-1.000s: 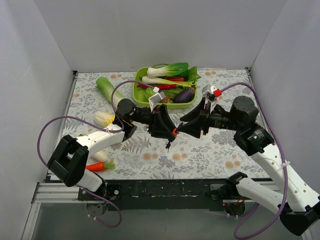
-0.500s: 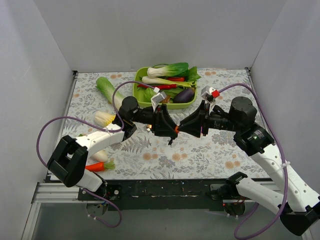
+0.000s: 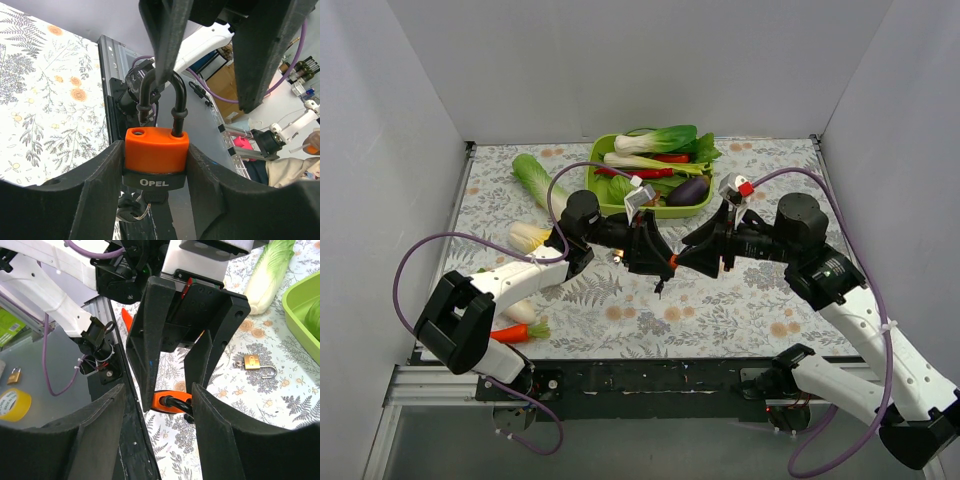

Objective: Unlock with the key

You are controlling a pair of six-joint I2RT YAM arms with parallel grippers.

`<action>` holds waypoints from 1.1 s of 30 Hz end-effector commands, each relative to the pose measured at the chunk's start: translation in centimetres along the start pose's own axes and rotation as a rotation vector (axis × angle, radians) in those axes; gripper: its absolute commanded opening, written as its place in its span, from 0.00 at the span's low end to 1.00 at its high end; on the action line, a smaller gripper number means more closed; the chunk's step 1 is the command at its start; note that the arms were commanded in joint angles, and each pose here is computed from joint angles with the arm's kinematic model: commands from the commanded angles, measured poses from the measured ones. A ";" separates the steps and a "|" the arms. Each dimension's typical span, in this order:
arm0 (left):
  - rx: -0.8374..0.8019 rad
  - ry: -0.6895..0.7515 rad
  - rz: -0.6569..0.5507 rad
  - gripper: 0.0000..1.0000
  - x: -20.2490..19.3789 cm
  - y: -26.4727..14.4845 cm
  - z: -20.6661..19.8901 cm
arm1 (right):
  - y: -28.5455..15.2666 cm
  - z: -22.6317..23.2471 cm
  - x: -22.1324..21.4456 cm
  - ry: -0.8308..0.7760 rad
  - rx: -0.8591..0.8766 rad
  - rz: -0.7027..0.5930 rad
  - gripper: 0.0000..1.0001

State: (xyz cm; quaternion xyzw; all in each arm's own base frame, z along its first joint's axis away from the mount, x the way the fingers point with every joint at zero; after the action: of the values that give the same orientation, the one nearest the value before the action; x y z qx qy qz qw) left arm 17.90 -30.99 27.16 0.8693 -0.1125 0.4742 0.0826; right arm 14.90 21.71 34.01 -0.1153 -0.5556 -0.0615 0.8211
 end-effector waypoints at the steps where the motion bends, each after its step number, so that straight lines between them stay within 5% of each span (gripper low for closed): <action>1: -0.055 0.148 -0.033 0.00 3.0 -0.1 -3.0 | 0.3 -0.9 -0.4 -0.013 -0.028 0.018 0.62; 33: 0.543 0.252 -0.121 0.00 4.5 -1.0 3.1 | 1.4 -2.8 -2.3 0.108 -0.096 -0.013 0.21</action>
State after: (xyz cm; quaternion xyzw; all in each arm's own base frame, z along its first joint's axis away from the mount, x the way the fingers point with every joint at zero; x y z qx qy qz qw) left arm 21.66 -32.03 26.11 0.8365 0.0111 0.5414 -0.0841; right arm 16.68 21.72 30.52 -0.1654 -0.5074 -0.0909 0.8408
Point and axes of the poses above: each gripper's point midway between its finger pads, its own y axis out along the fingers, its own z axis along the line the jaws close on, x = y × z, the point moved 4 cm from there along -y, back along the fingers, and after that the axes turned 3 degrees about y, right-handed, at the moved point
